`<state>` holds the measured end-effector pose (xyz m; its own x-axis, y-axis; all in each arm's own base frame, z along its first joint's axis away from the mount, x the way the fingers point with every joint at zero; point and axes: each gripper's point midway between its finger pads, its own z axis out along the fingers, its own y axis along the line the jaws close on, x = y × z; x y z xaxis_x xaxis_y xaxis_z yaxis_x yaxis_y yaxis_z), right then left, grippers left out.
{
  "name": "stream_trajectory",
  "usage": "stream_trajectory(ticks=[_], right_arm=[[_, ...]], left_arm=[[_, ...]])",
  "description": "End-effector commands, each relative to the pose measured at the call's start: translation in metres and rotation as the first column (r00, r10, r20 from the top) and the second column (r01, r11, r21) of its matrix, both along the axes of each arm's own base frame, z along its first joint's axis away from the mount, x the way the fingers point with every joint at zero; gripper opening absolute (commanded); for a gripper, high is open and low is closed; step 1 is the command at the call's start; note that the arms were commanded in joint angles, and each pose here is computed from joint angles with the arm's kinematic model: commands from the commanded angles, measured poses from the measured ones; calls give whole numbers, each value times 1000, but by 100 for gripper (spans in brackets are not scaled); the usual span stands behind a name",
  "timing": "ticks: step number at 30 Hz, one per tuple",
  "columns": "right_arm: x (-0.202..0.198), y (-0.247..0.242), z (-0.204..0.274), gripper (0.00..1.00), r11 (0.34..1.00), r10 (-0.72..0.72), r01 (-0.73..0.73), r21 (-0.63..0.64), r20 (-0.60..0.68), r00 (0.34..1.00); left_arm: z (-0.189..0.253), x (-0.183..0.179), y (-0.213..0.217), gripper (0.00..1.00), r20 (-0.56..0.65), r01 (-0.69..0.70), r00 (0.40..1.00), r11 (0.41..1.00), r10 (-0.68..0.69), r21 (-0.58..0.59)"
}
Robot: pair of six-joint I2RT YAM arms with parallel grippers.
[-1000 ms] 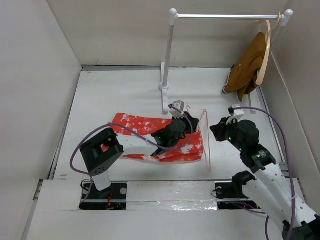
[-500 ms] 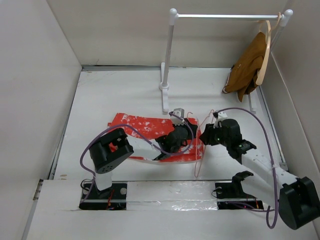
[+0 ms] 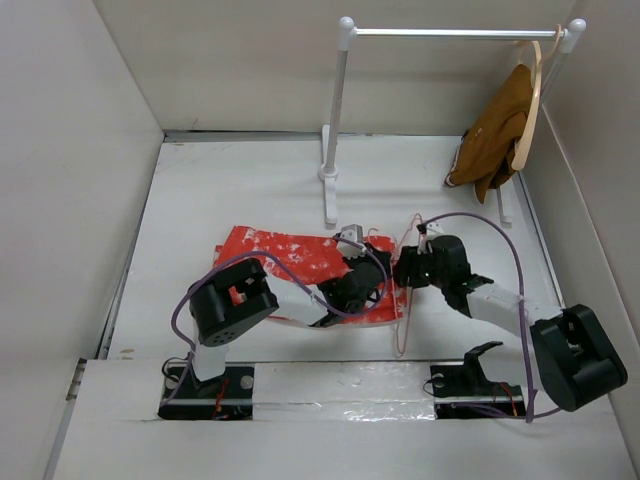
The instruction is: Place the trousers on the hanger
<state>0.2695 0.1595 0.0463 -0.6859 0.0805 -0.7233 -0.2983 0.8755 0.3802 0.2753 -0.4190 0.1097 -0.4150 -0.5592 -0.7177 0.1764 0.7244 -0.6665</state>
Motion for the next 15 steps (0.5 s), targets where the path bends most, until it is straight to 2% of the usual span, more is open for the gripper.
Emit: stream_trajectory(ticks=[1, 6, 8, 9, 10, 11, 15], right_arm=[[9, 9, 5, 56, 998, 5, -7, 59, 32, 999], [4, 14, -5, 52, 995, 23, -22, 94, -16, 1000], [0, 18, -3, 36, 992, 40, -39, 120, -7, 999], [-2, 15, -5, 24, 992, 34, -32, 125, -15, 999], [-2, 16, 0, 4, 991, 39, -38, 131, 0, 999], [-1, 11, 2, 0, 991, 26, -26, 134, 4, 1000], [-1, 4, 24, 0, 989, 5, -14, 150, 60, 998]], left_arm=[[-4, 5, 15, 0, 23, -66, 998, 997, 66, 29], [-6, 6, 26, 0, 46, -87, 995, 994, 84, 70], [-6, 6, 31, 0, 55, -90, 995, 992, 86, 86], [-7, 5, 32, 0, 59, -85, 995, 991, 80, 99], [-5, 8, 36, 0, 62, -92, 994, 991, 86, 97], [-5, 7, 38, 0, 65, -90, 994, 991, 84, 101], [-12, 8, 54, 0, 67, -110, 993, 985, 102, 131]])
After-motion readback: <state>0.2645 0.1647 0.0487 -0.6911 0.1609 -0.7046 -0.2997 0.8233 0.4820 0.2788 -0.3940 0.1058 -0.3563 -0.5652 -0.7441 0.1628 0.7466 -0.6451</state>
